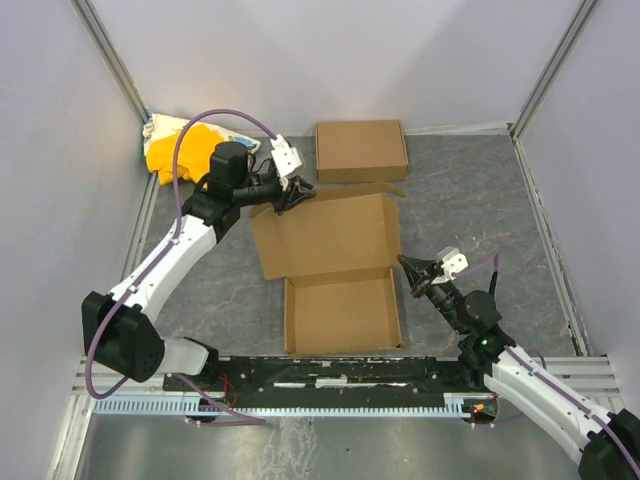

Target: Fold the paper box

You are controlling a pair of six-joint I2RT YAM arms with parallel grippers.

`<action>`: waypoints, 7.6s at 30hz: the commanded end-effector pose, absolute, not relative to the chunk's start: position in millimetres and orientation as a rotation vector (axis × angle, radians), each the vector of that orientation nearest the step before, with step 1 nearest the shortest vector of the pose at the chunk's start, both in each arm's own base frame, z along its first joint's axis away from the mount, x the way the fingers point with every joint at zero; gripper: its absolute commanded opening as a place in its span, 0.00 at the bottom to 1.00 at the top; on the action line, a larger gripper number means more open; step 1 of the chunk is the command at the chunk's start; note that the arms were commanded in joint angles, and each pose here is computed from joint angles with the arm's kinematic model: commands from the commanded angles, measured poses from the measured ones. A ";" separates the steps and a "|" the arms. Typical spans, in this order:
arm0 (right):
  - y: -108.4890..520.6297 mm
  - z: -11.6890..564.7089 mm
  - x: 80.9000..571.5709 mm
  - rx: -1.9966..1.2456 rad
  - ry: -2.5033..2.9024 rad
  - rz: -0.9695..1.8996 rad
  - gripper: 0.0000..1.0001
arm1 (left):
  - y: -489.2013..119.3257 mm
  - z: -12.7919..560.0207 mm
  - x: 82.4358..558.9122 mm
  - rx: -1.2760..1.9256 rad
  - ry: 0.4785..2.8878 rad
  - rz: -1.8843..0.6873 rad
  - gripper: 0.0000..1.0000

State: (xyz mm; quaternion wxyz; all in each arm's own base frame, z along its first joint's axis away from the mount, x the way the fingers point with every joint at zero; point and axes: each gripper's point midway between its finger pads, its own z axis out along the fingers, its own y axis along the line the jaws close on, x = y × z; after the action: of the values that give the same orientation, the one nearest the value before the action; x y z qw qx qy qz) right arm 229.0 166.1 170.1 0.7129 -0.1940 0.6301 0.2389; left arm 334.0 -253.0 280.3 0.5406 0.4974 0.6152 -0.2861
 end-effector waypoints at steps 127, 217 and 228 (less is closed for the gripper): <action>140.7 213.4 269.3 -0.109 1.906 0.307 0.02 | -186.8 240.6 259.8 0.309 1.654 -0.500 0.74; 145.4 220.6 158.9 -0.209 2.035 0.666 0.47 | -183.4 191.2 168.9 0.125 1.839 -0.927 0.13; 140.1 249.8 168.4 -0.260 2.029 0.568 0.52 | -182.3 220.0 166.3 0.152 1.793 -0.937 0.13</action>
State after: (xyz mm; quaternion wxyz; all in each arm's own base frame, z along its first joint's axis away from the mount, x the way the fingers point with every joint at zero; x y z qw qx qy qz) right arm 167.6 143.9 247.6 0.4763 -0.0979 0.8393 0.2433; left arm 169.1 -180.6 171.9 0.5037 0.0652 0.7817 -0.3620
